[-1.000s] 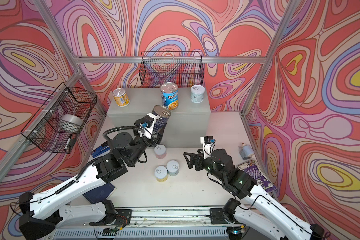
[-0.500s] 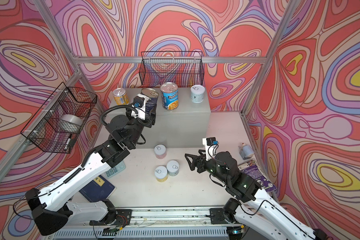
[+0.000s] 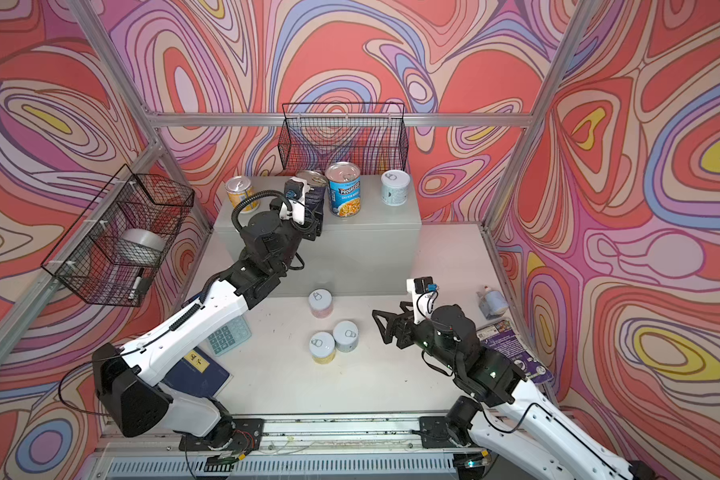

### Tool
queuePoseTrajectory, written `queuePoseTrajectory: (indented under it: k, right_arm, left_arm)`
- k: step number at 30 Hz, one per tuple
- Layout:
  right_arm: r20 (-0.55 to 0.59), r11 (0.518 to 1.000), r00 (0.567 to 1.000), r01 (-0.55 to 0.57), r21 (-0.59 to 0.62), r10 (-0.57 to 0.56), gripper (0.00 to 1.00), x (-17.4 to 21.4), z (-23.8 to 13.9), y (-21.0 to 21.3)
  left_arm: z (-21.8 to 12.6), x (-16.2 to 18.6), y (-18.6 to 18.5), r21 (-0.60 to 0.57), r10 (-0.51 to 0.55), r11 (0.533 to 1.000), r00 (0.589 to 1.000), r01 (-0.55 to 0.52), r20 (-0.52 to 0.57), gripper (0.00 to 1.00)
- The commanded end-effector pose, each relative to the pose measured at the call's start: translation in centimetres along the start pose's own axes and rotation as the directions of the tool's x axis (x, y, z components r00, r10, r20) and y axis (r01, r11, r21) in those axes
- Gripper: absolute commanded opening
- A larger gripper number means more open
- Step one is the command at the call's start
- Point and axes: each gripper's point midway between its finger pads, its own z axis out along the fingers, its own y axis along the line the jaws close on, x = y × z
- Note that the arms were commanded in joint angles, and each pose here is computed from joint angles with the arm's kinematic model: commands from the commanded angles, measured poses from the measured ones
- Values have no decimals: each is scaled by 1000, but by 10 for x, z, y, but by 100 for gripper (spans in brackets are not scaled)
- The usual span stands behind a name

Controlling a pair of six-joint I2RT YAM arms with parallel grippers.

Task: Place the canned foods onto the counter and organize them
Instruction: 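Raise the tomato can with the left gripper onto the cabinet top beside the blue can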

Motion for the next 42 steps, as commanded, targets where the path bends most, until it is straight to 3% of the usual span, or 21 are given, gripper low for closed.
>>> queuePoseTrajectory:
  k: [1,19,42]
  right_arm:
    - [9,1000,1000,21,24,-21,91,-3,-5,-4]
    - [-9,998,999,36,54,-36,91,2,-5,-10]
    - [-2,998,1000,3,64,-2,91,2,-8,-13]
  left_arm:
    - [-10,-68,18,-29,-100,994,969,110,225,21]
    - [-20,-41,22,-42,-134,987,930,158,342,23]
    - [6,5,32,-55,-217,970,945,237,245,30]
